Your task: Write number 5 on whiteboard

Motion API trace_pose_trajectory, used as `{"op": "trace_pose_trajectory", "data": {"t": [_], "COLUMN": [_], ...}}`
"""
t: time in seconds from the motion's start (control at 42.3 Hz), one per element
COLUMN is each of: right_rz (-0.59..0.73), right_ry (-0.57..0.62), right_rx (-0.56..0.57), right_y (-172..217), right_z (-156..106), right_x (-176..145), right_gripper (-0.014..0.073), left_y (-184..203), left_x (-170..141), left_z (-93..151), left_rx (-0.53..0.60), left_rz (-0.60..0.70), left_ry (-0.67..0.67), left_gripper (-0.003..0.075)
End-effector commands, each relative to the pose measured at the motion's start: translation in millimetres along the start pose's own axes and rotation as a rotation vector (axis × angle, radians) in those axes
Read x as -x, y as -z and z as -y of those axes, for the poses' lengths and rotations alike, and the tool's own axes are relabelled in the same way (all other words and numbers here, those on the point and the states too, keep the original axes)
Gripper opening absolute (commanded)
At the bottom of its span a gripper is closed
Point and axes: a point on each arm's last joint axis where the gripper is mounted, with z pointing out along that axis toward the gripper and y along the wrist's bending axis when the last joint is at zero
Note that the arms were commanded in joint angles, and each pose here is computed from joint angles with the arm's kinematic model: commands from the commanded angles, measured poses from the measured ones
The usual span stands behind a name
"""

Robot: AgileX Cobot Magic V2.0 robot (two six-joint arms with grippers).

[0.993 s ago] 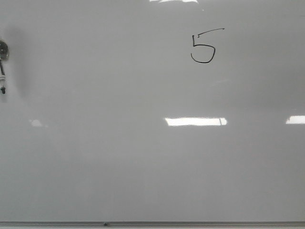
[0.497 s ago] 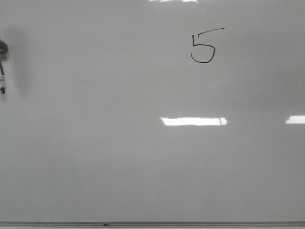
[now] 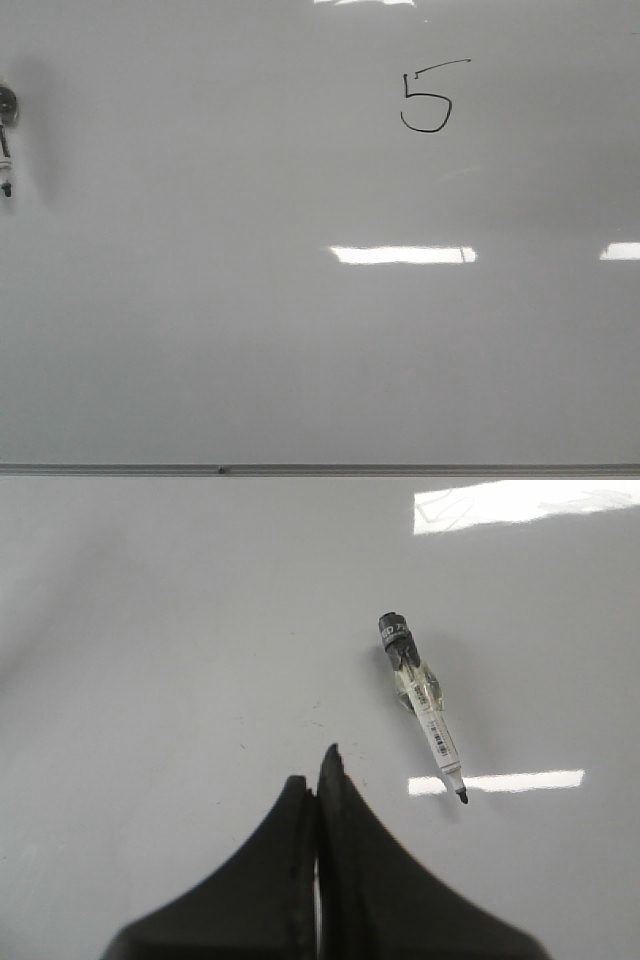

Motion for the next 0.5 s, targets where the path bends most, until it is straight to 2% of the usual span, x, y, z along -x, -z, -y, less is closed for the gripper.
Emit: {"op": "trace_pose_trajectory", "data": {"t": [0.0,0.473], "right_rz": [0.078,0.078], "right_ry": [0.000,0.000], "right_rx": [-0.010,-0.010], "right_y": [4.2,4.2], "right_z": [1.0,1.0], "right_x": [10.1,10.1], "right_gripper": [-0.0069,-0.0069], "left_y": [1.5,1.6], "left_x": [6.8,7.0], "left_z": [-0.2,1.8], "left_rx": [0.003,-0.033], "left_rz": [0.092,0.094], "left_ry": [0.018,0.023], "left_gripper": [-0.0020,-0.0020]}}
